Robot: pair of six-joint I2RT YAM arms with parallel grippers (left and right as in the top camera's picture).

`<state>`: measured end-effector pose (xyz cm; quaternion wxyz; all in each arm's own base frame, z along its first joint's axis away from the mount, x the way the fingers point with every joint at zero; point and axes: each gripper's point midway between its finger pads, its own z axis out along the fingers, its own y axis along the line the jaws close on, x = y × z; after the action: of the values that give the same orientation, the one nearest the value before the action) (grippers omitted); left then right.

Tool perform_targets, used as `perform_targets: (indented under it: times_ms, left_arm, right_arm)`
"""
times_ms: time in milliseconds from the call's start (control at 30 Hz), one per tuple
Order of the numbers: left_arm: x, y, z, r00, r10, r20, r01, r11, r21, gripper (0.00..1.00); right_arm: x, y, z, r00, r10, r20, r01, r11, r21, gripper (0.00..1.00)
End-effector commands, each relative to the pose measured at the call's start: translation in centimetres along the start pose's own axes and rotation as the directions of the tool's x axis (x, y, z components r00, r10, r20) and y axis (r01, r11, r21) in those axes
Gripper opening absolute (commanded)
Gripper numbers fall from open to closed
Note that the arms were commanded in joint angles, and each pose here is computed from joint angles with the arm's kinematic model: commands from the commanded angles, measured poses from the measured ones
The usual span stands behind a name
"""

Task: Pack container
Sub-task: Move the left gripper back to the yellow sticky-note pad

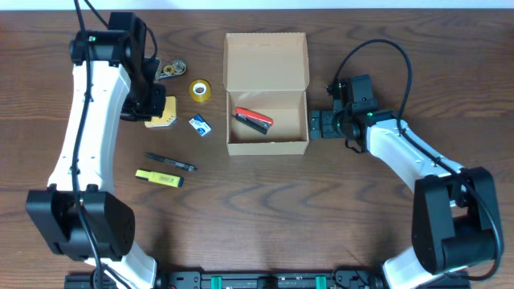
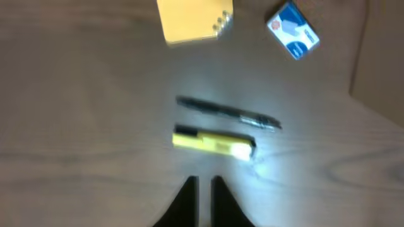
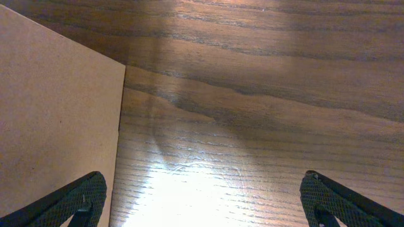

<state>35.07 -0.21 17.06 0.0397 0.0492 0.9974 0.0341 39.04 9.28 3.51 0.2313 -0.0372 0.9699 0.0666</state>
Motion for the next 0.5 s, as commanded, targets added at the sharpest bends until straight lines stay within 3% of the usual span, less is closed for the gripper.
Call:
perform_targets:
  times_ms: [0,67,133,467]
  left_arm:
    - [0.0,0.5,3.3,0.999,-0.006,-0.046,0.005,1.000,-0.026,0.59]
    - [-0.5,0.5,4.6,0.999,-0.007,-0.039,0.006,1.000,-0.026,0.93]
    - [-1.2,0.5,5.5,1.000,-0.009,-0.028,0.008,1.000,-0.027,0.98]
    - [-4.5,1.2,10.2,1.000,0.018,0.011,-0.017,0.997,-0.076,0.96]
  right_arm:
    - [0.3,-0.1,0.3,1.000,-0.013,-0.012,0.013,1.000,0.003,0.99]
    - [0.3,-0.1,0.3,1.000,-0.013,-0.012,0.013,1.000,0.002,0.99]
    - [0.3,-0.1,0.3,1.000,-0.013,-0.012,0.013,1.000,0.003,0.99]
    - [0.3,-0.1,0.3,1.000,-0.013,-0.012,0.013,1.000,0.003,0.99]
